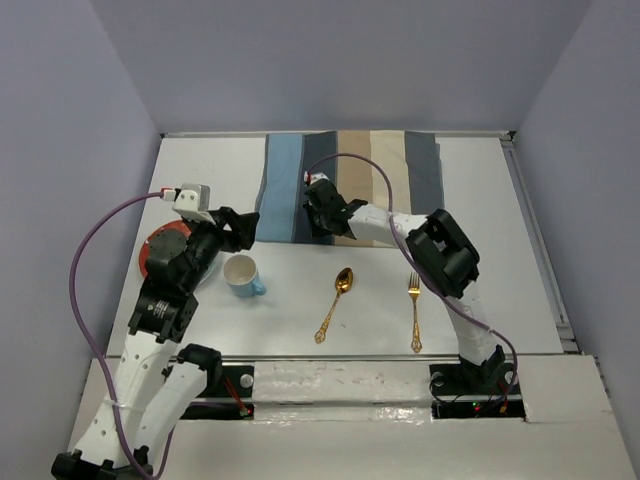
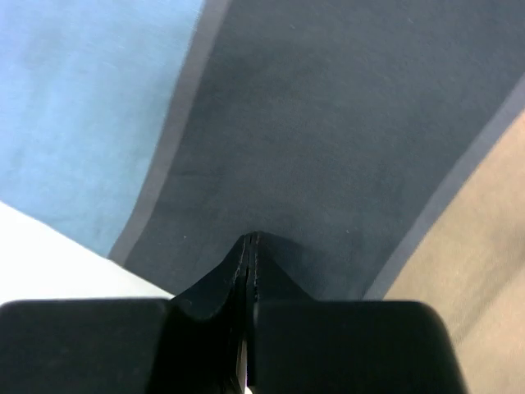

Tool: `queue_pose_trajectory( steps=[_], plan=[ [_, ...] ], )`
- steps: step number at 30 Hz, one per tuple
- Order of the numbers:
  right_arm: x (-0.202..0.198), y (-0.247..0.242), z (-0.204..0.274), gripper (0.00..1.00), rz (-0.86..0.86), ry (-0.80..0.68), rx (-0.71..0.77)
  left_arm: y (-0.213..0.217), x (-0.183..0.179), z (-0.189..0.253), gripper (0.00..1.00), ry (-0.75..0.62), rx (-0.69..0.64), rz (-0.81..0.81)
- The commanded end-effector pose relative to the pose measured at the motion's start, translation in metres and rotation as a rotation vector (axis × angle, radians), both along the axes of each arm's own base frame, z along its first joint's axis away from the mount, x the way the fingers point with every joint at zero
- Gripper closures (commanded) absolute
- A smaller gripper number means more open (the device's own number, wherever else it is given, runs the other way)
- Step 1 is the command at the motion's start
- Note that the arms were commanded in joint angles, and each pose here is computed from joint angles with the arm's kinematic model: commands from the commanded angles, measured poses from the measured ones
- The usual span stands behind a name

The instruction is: Set the dinner table for one person

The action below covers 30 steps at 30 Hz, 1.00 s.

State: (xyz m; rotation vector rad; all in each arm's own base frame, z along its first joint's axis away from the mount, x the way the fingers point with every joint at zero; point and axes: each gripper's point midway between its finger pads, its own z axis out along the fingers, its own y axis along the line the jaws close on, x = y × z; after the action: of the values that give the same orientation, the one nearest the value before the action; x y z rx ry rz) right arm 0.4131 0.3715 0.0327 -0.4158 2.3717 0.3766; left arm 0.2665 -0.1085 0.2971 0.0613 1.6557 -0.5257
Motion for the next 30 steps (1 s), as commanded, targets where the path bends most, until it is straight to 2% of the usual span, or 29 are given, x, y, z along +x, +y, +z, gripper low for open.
queue_pose_trajectory(
  steps=[1, 4, 8, 11, 19, 20, 21, 22, 23, 28, 29, 30],
  plan=[
    [-0.026, -0.002, -0.018, 1.0, -0.059, -0.006, -0.094, -0.004, -0.005, 0.028, 0.25, -0.11, -0.014, -0.031],
    [-0.065, 0.001, -0.041, 1.0, -0.068, 0.016, -0.125, -0.003, -0.006, 0.029, 0.25, -0.117, -0.013, -0.028],
    [-0.1, 0.007, -0.048, 1.0, -0.149, 0.053, -0.044, -0.002, -0.007, 0.028, 0.25, -0.117, -0.013, -0.026],
    [-0.111, 0.011, -0.037, 1.0, -0.172, 0.05, 0.012, -0.002, -0.007, 0.027, 0.24, -0.113, -0.015, -0.025],
    [-0.097, 0.002, 0.023, 1.0, -0.223, -0.076, 0.069, 0.0, -0.007, 0.026, 0.24, -0.113, -0.01, -0.017],
    [-0.096, -0.003, 0.035, 0.96, -0.231, -0.094, 0.061, 0.0, -0.006, 0.026, 0.24, -0.11, -0.009, -0.012],
    [-0.092, -0.009, 0.044, 0.9, -0.25, -0.124, 0.049, 0.0, -0.006, 0.025, 0.23, -0.11, -0.006, -0.012],
    [-0.087, -0.018, 0.05, 0.79, -0.265, -0.132, 0.046, 0.0, -0.006, 0.025, 0.23, -0.108, -0.007, -0.012],
    [-0.083, -0.027, 0.068, 0.77, -0.279, -0.152, 0.07, 0.0, -0.006, 0.024, 0.23, -0.108, -0.007, -0.014],
    [-0.062, -0.113, 0.084, 0.77, -0.417, -0.167, 0.076, 0.0, -0.007, 0.024, 0.23, -0.106, -0.006, -0.015],
    [-0.06, -0.149, 0.066, 0.8, -0.48, -0.14, 0.039, 0.0, -0.007, 0.025, 0.23, -0.109, -0.009, -0.017],
    [-0.061, -0.164, 0.072, 0.87, -0.509, -0.136, 0.07, 0.0, -0.007, 0.025, 0.23, -0.109, -0.009, -0.019]
  ],
)
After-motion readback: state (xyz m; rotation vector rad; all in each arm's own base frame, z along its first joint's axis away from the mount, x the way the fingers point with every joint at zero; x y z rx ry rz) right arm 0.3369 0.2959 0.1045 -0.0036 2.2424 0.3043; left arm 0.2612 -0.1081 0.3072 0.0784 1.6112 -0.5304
